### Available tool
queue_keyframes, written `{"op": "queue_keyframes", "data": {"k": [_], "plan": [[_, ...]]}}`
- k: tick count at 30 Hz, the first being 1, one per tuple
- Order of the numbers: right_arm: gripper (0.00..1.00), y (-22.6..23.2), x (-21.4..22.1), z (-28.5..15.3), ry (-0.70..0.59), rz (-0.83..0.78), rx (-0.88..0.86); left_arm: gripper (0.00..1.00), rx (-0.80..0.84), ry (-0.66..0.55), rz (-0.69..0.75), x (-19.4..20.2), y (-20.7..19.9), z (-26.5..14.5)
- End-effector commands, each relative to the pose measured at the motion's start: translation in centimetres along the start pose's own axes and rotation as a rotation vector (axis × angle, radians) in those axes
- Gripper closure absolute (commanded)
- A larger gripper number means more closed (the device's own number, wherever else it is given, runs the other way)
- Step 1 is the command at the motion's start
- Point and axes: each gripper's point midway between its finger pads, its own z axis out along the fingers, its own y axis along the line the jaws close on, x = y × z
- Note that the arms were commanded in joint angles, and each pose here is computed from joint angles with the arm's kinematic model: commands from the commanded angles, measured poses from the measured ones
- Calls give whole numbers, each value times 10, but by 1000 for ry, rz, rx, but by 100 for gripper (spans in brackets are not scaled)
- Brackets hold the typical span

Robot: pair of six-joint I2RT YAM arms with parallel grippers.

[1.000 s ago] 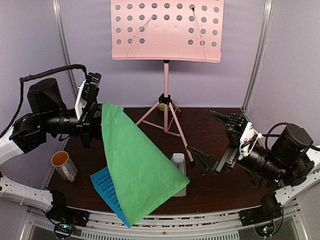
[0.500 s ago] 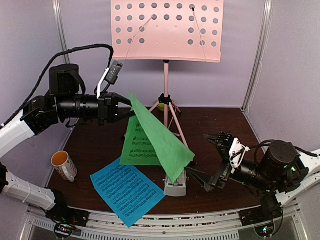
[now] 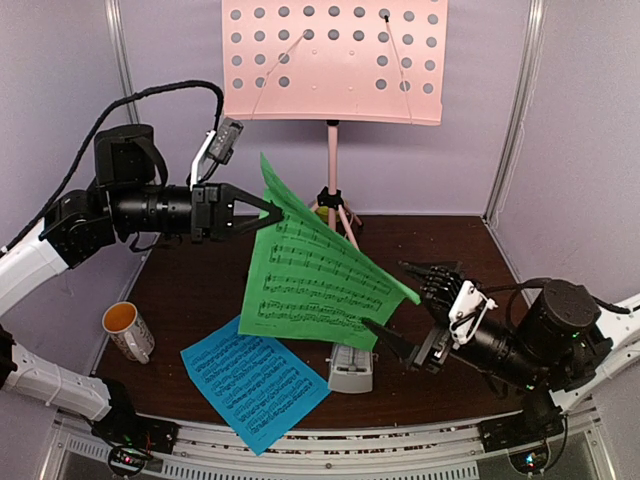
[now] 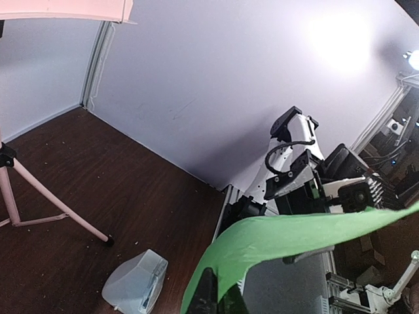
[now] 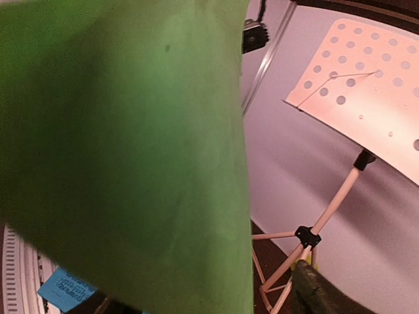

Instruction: Set up the instrument practice props

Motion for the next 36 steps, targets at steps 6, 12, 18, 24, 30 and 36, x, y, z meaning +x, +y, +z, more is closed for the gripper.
{"op": "queue_keyframes", "data": {"k": [6,12,18,24,30,36], "plan": [[99,-52,-76,-5,-137,132,146,100,67,-73,45,-14,-16,-10],[100,-93,-104,-10,-181,252,243,78,-16,-113,102,-23,-7,-15],[100,-127,-133,2,-192,254,297,48,-211,-201,217,-50,6,-41],[100,-170,-166,15,-202,239,381,39,-466,-251,322,-91,21,-73],[100,-204,-187,36,-220,222,456,39,-650,-299,427,-135,40,-89],[100,-240,-208,45,-248,198,558,39,-673,-322,489,-176,59,-89]]}}
